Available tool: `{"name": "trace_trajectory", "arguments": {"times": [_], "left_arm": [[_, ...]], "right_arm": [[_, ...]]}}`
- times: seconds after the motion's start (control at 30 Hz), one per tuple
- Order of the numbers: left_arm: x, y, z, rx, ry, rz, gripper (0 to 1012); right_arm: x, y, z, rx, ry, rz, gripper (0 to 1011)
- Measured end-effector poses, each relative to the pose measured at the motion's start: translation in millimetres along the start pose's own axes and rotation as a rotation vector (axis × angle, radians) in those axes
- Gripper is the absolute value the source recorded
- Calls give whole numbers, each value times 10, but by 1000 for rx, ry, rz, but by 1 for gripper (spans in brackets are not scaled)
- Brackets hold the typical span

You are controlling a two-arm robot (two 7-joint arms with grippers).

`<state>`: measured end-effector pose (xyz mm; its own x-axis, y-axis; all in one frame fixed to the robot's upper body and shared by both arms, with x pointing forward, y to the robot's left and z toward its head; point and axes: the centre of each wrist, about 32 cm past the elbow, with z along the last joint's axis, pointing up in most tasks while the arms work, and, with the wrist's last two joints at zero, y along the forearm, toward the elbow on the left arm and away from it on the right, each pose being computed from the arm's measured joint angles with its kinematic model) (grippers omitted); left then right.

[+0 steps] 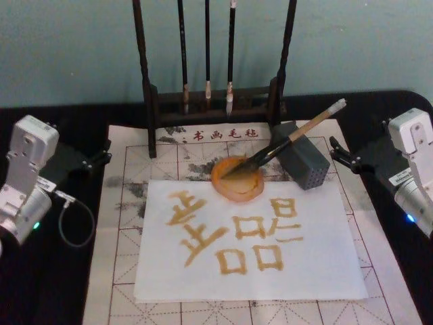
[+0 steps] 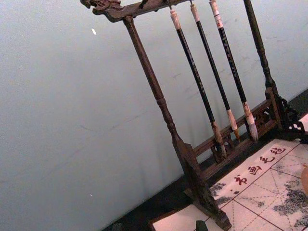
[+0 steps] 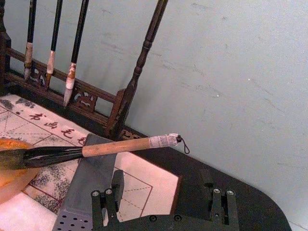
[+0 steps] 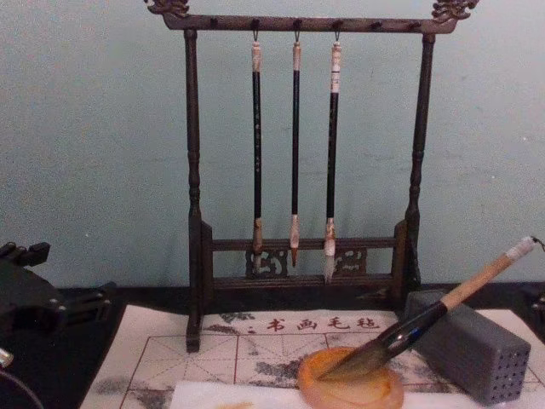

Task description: Pick up the brush from the inkstone, write on the paper, then place the brush back to its original position.

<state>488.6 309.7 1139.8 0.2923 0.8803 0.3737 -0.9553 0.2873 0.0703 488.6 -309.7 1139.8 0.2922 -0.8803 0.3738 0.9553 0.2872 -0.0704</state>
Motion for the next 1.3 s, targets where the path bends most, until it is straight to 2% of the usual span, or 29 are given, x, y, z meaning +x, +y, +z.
{"name": "trace_trajectory", "arguments": {"times": [1.3], "left_arm": [[0, 0, 0, 0, 0, 0, 1001]], "right_arm": [[0, 0, 0, 0, 0, 0, 1002]]}}
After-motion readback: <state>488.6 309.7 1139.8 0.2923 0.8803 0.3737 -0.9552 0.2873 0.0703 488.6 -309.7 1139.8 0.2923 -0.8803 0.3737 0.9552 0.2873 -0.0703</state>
